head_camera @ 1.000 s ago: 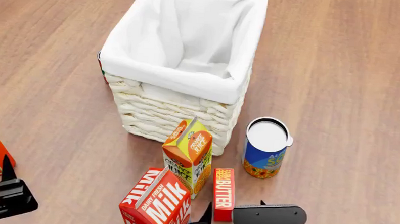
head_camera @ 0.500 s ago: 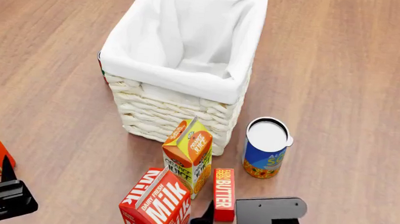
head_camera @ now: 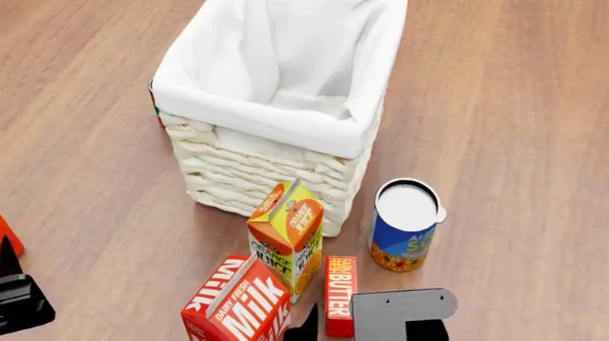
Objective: Pick up the butter and put it in the basket.
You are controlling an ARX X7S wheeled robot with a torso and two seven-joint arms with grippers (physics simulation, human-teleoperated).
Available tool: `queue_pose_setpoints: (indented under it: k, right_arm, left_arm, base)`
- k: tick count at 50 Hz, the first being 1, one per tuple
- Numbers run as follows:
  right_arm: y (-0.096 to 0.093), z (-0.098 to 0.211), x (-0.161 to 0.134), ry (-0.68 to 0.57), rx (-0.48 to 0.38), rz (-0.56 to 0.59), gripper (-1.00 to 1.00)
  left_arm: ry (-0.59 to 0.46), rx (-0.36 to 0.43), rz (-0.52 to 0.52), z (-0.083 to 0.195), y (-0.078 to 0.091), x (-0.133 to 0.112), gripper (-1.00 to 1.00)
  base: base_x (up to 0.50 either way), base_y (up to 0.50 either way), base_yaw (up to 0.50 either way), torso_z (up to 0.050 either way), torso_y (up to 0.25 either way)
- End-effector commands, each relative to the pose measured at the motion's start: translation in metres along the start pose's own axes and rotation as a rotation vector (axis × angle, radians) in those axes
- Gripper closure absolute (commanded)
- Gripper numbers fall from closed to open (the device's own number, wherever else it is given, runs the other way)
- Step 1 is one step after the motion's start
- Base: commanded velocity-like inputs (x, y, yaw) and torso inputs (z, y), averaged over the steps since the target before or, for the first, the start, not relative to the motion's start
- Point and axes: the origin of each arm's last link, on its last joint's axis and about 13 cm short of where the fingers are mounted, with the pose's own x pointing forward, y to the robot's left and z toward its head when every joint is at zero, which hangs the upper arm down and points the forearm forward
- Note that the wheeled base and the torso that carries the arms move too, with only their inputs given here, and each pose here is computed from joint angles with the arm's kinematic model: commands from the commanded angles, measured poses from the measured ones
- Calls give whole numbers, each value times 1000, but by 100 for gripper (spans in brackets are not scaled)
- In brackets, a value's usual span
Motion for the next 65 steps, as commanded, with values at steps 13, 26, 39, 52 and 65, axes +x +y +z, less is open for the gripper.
queue_pose_setpoints:
  k: [13, 26, 39, 52, 65]
  right_arm:
    - [5, -2, -1, 30, 9, 45, -100]
    - [4, 0, -1, 9, 6, 43, 100]
    - [5, 1, -4, -6, 1, 38, 100]
    - [10, 20, -44, -108, -29, 16, 100]
    - [13, 37, -87, -198, -75, -25, 100]
  left_arm:
    - [5, -25, -60, 5, 0, -11, -100]
    - [6, -27, -61, 6, 0, -11, -100]
    - [3, -29, -63, 6, 0, -12, -100]
    - [0, -31, -67, 8, -1, -13, -100]
    - [-6, -38, -67, 10, -2, -12, -100]
  base:
    - [0, 0, 0, 0, 0]
    - [0, 0, 0, 0, 0]
    - [0, 0, 0, 0, 0]
    - [0, 0, 0, 0, 0]
    - [0, 0, 0, 0, 1]
